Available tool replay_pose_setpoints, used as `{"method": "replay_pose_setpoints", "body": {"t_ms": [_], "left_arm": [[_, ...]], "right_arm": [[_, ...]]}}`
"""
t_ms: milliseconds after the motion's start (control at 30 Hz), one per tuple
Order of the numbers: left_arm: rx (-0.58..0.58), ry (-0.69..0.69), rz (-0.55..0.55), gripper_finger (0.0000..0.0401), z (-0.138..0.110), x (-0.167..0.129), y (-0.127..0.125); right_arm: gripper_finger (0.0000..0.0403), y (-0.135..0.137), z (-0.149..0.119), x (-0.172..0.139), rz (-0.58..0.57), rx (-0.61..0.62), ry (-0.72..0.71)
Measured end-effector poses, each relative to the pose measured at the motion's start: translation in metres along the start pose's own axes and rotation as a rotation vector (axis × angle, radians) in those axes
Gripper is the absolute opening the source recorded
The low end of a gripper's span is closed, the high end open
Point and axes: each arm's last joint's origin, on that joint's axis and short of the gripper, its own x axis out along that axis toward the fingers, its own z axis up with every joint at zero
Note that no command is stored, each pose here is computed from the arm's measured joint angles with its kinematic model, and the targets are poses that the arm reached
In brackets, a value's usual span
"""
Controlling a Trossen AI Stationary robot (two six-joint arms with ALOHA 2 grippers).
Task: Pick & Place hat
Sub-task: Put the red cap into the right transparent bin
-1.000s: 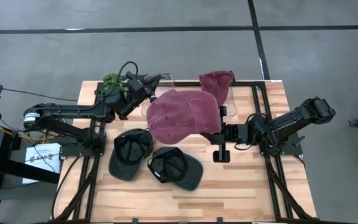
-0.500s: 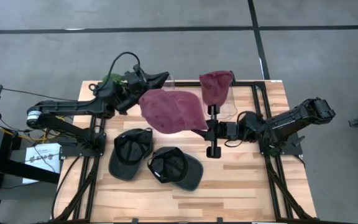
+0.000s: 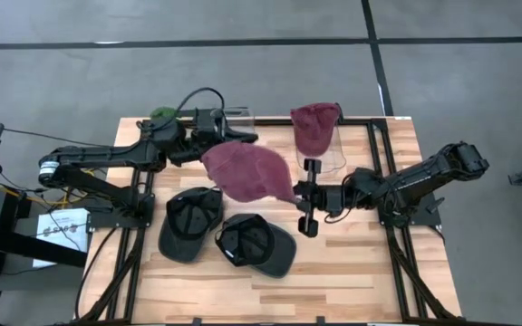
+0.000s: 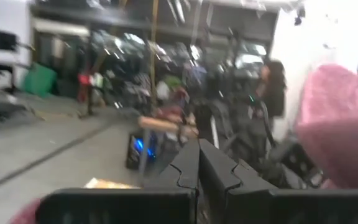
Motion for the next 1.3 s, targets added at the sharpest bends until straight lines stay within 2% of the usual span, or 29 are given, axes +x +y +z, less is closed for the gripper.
{"method": "replay_pose_setpoints", "body": {"t_ms": [167, 400, 667, 833, 967, 1167, 1300], "left_arm": [[0.007, 0.077, -0.101, 0.0007, -0.007, 0.0, -0.003], [-0.021, 0.158, -0.276, 0.0011, -0.013, -0.002, -0.007], [-0.061, 0.353, -0.283, 0.0011, -0.031, -0.006, -0.006], [-0.025, 0.433, -0.279, 0.0011, -0.038, -0.009, -0.005], [-0.026, 0.467, -0.295, 0.0011, -0.048, -0.012, -0.009], [0.039, 0.524, -0.378, 0.0011, -0.07, -0.019, -0.027], [0.117, 0.538, -0.338, 0.0018, -0.079, -0.022, -0.034]], "right_arm": [[0.0, 0.016, -0.001, -0.001, 0.119, -0.089, 0.04], [0.0, 0.033, -0.003, -0.005, 0.244, -0.295, 0.089], [0.0, 0.04, -0.008, -0.008, 0.339, -0.508, 0.098], [0.0, 0.035, -0.021, -0.009, 0.434, -0.571, 0.111], [0.0, 0.031, -0.027, -0.01, 0.454, -0.59, 0.116], [0.0, 0.043, -0.013, -0.008, 0.485, -0.596, 0.057], [0.0, 0.051, -0.003, -0.008, 0.524, -0.593, 0.03]]}}
